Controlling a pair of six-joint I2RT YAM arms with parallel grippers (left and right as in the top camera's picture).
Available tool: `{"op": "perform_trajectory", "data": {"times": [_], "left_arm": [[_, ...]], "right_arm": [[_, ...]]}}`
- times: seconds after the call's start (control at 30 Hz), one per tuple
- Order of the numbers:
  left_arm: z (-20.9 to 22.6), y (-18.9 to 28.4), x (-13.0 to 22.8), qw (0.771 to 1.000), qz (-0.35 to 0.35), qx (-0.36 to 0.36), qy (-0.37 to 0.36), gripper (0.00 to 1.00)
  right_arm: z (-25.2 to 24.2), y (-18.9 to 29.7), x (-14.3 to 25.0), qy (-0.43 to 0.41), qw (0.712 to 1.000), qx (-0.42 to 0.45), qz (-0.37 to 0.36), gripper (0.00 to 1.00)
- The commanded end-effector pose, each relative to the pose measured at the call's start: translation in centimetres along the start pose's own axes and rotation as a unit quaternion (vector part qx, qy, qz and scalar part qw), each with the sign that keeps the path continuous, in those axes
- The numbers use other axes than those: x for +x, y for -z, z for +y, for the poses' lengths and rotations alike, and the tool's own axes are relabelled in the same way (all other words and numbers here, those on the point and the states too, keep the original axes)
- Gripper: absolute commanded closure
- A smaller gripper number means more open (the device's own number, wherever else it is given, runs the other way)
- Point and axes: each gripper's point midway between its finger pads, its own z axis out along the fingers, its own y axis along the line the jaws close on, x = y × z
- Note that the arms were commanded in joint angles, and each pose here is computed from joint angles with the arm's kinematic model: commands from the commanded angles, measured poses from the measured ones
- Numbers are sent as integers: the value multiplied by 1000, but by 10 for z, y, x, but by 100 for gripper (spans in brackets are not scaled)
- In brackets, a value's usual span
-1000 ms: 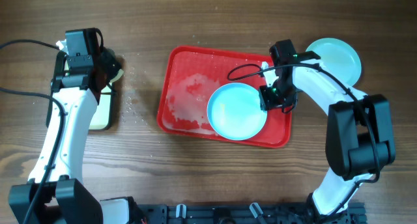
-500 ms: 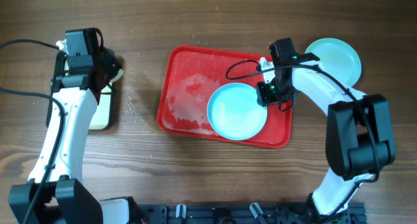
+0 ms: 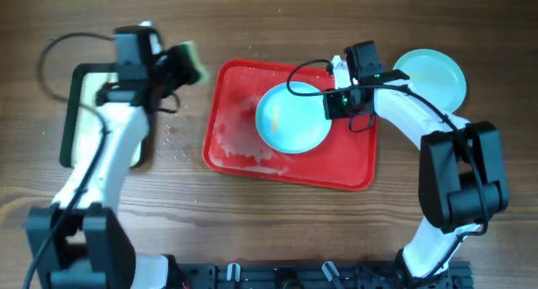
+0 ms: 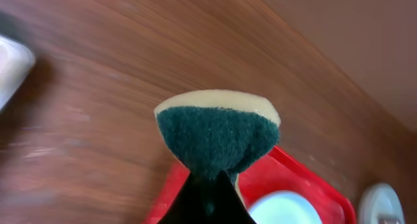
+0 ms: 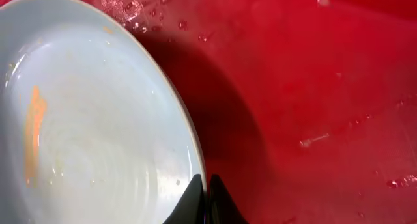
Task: Clean dirty plates on tray and stack at the side
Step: 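Scrub the light-blue plate with the sponge in the left gripper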
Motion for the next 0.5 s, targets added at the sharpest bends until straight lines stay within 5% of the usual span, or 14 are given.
{"op": "perform_trajectory", "data": {"times": [0.0, 0.23, 0.47], "left_arm": [[-50, -43, 62, 995, 74, 52, -51, 96], [-92, -79, 156, 980, 155, 72, -106, 96], [-74, -80, 180, 977, 167, 5, -130, 96]], "right_arm": [[5, -18, -8, -1, 1000, -5, -6, 96], [39, -34, -4, 14, 1000, 5, -9, 96], [25, -34, -3, -15, 999, 48, -11, 96]]}}
